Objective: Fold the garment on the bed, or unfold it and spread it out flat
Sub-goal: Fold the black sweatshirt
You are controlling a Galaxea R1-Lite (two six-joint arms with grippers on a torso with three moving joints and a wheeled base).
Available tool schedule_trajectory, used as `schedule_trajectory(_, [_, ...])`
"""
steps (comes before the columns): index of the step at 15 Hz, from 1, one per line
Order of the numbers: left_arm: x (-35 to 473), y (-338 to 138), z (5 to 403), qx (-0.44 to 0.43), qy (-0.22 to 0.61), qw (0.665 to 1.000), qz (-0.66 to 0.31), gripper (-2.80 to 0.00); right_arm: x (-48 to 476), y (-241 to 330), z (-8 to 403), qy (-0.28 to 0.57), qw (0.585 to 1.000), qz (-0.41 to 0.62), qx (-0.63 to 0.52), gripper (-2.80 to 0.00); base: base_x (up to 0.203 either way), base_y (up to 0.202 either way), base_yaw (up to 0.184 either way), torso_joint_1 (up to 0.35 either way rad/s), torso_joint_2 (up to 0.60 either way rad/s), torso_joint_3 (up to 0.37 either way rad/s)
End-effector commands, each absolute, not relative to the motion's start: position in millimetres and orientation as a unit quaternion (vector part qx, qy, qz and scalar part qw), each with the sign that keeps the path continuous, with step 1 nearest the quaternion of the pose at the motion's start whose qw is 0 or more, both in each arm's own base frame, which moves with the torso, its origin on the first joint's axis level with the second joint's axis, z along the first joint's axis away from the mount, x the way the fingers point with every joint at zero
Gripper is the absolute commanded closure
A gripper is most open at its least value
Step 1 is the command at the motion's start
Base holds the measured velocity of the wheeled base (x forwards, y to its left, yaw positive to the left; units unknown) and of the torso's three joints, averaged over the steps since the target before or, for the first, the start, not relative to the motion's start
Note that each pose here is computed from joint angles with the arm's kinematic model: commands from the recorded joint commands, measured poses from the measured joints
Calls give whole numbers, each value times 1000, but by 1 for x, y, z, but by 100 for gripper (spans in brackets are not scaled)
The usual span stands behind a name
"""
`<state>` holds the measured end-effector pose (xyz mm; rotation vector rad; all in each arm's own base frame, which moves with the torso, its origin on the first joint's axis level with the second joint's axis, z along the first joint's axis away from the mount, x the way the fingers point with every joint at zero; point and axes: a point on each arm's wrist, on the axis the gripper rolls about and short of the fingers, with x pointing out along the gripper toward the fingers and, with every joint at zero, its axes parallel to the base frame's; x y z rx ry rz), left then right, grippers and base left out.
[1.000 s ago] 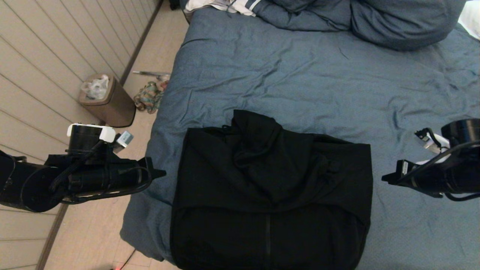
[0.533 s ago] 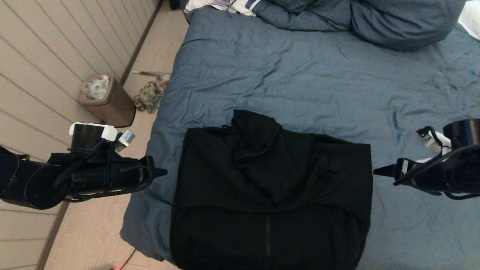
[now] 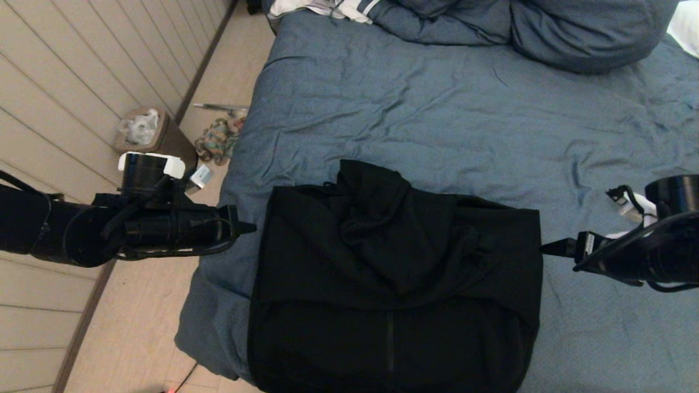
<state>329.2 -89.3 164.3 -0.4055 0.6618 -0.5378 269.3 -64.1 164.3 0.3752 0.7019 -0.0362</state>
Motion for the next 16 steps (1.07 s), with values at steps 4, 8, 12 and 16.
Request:
schedule_trajectory(4, [337,-98,157,-197,330,882,-273,0,270,-65,164,342,921,-18,183,-280,0,0,0,0,0,0])
schedule_trajectory(8, [308,-90,155,-195,345,877,-271,0,258,-59,165,344,922,-13,179,-280,0,0,0,0,0,0])
schedule_trajectory(12, [273,-80,137,-196,383,864,-261,0,223,-45,150,373,912,2,169,-280,0,0,0,0,0,0])
schedule_trajectory(16, [261,-76,139,-197,378,866,-261,0,175,-21,124,421,892,34,158,-280,0,0,0,0,0,0])
